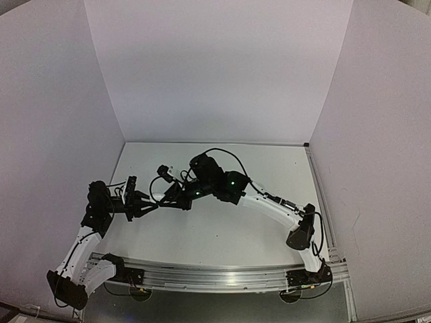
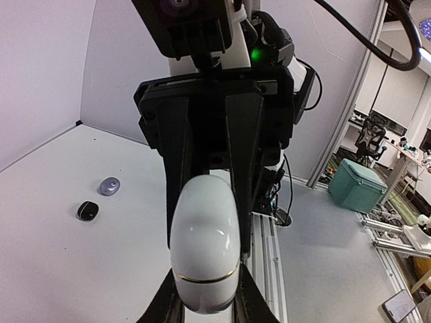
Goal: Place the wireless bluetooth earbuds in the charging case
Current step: Pass from the left arm to the right, then place the charging case with the earbuds at the center of the board.
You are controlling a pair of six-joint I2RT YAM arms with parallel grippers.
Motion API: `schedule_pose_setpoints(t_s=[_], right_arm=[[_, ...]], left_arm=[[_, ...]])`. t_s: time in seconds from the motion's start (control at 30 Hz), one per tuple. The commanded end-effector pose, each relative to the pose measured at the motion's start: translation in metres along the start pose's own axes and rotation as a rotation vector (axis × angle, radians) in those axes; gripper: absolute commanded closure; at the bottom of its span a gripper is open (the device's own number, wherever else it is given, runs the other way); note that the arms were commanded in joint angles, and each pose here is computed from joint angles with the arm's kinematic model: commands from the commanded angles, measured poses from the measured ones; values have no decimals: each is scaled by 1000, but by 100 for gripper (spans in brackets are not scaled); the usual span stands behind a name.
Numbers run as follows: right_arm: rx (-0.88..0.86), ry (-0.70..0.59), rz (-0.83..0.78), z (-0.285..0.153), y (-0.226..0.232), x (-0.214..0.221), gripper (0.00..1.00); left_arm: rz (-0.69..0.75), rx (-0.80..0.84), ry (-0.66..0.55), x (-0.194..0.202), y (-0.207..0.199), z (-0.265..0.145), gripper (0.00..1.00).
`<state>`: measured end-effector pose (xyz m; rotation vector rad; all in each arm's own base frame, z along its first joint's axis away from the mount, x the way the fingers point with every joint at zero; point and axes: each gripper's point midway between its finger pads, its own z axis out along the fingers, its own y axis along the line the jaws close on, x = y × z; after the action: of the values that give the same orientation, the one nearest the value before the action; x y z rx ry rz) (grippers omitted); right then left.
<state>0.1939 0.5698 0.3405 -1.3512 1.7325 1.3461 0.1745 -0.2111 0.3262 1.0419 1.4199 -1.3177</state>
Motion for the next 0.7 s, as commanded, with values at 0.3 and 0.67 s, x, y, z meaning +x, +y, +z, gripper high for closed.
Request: schedule_pose_setpoints(t_s=[0.3,0.67], right_arm=[[133,44,372,-88,-104,61,100],[219,307,855,-101,-237,198,100]], left_arm=[[9,-427,33,11,52,-21,0],[-26,-438,37,17,54,-22,0]])
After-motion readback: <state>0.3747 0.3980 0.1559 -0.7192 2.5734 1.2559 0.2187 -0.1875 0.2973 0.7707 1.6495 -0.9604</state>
